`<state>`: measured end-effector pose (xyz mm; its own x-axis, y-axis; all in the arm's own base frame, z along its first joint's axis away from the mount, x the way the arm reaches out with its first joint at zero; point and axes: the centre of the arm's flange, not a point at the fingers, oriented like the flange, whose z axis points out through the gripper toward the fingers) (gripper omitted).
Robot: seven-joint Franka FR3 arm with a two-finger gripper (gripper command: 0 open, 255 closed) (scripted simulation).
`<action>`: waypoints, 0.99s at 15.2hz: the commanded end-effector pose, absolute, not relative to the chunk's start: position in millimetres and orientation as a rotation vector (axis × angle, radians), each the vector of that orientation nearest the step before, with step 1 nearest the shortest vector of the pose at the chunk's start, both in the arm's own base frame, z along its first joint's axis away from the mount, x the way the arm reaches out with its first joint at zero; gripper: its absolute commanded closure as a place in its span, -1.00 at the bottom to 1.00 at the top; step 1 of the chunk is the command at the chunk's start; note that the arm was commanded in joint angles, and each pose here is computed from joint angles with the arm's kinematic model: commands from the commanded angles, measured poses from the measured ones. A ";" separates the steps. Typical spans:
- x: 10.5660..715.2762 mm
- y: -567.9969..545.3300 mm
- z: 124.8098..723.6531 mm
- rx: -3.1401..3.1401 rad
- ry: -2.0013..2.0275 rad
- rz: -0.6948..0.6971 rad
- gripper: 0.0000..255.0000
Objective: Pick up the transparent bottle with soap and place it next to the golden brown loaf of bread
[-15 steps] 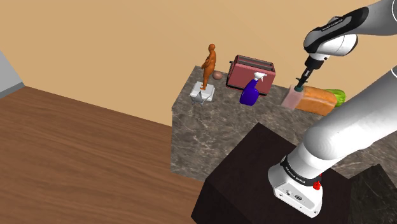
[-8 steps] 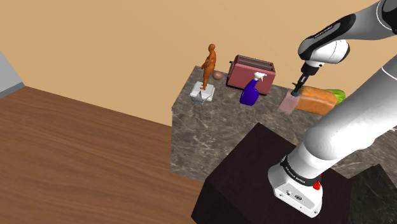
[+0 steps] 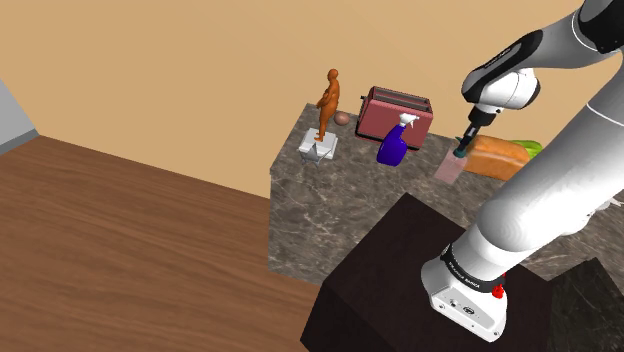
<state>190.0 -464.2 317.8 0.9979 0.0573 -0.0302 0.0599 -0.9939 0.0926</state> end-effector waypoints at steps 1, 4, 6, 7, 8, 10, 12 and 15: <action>190.3 -464.2 317.3 3.046 0.089 -0.041 1.00; 190.3 -464.2 317.3 3.046 0.089 -0.041 1.00; 190.3 -464.2 317.3 3.046 0.089 -0.041 -1.00; 190.3 -464.2 317.3 3.046 0.089 -0.041 -1.00; 190.3 -464.2 317.3 3.046 0.089 -0.041 -1.00; 190.3 -464.2 317.3 3.046 0.089 -0.041 -1.00; 191.0 -461.7 343.6 3.046 0.089 -0.041 -1.00; 191.5 -459.5 367.1 3.046 0.089 -0.041 -1.00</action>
